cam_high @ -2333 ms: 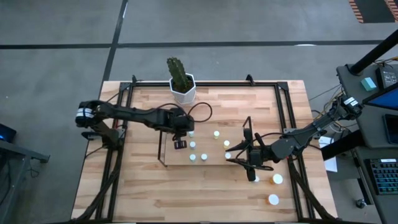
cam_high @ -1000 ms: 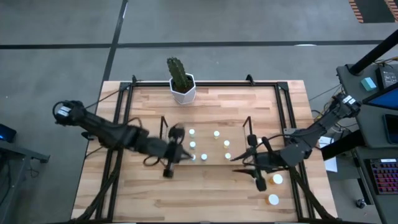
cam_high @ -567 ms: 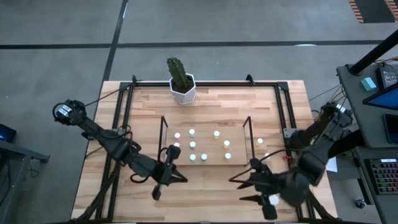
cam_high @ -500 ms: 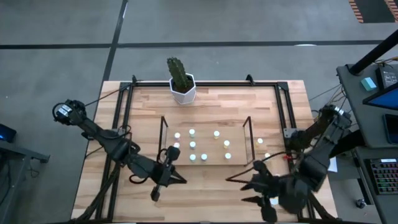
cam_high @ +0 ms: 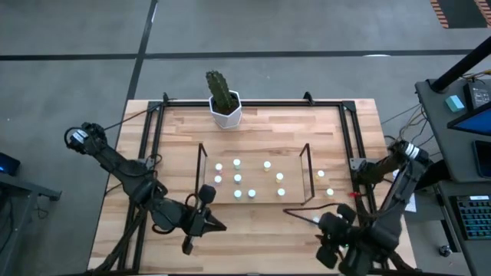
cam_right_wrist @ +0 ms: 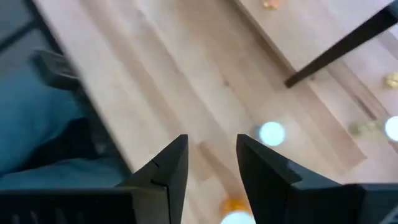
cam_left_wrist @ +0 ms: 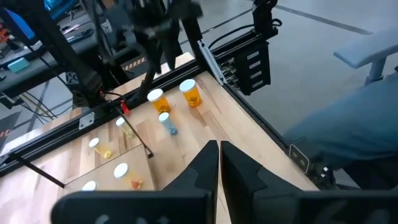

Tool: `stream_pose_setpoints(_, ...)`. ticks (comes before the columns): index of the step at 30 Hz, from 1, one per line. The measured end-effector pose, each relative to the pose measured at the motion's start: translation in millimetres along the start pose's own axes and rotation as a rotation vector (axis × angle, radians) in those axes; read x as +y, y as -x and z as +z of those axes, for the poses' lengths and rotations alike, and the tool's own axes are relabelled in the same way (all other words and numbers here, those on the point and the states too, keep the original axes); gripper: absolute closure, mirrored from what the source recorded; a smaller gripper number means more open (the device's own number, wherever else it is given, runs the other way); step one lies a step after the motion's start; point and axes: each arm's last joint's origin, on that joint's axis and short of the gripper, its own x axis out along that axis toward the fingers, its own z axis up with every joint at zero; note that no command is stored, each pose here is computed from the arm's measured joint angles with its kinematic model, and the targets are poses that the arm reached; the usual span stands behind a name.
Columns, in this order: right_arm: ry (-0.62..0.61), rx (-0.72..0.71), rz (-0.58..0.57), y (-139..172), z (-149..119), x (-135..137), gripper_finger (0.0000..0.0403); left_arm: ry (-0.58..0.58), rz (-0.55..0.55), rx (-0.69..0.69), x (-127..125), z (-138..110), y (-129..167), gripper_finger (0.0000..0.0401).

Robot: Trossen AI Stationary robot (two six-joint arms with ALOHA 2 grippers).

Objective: Pick and place medicine bottles onto shelf by color
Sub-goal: Put the blue pill bottle on the shelf aligned with the other blue pill bottle

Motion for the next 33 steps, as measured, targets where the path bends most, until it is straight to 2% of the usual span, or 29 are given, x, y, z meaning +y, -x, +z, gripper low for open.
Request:
stream_pose_setpoints(4, -0.051, 0.002, -0.056, -17, -8, -9, 0.0264, -0.004, -0.007, -0.004, -3, 1, 1, 0.0401)
stream_pose_setpoints(10, -0.094, 0.041, -0.115, -38, -19, -19, 0.0211, -0.008, 0.002, -0.003, -6, 1, 2, 0.0401)
stream_pose_setpoints(19, -0.102, 0.027, -0.127, -78, -36, -35, 0.0143, -0.008, 0.003, -0.002, -6, 1, 2, 0.0401)
stream_pose_setpoints(26, -0.139, 0.005, -0.172, -97, -44, -50, 0.0138, -0.008, 0.004, -0.002, -6, 1, 2, 0.0401)
stream_pose_setpoints(33, -0.136, -0.034, -0.171, -99, -43, -51, 0.0152, -0.009, 0.024, 0.001, -5, 1, 2, 0.0401)
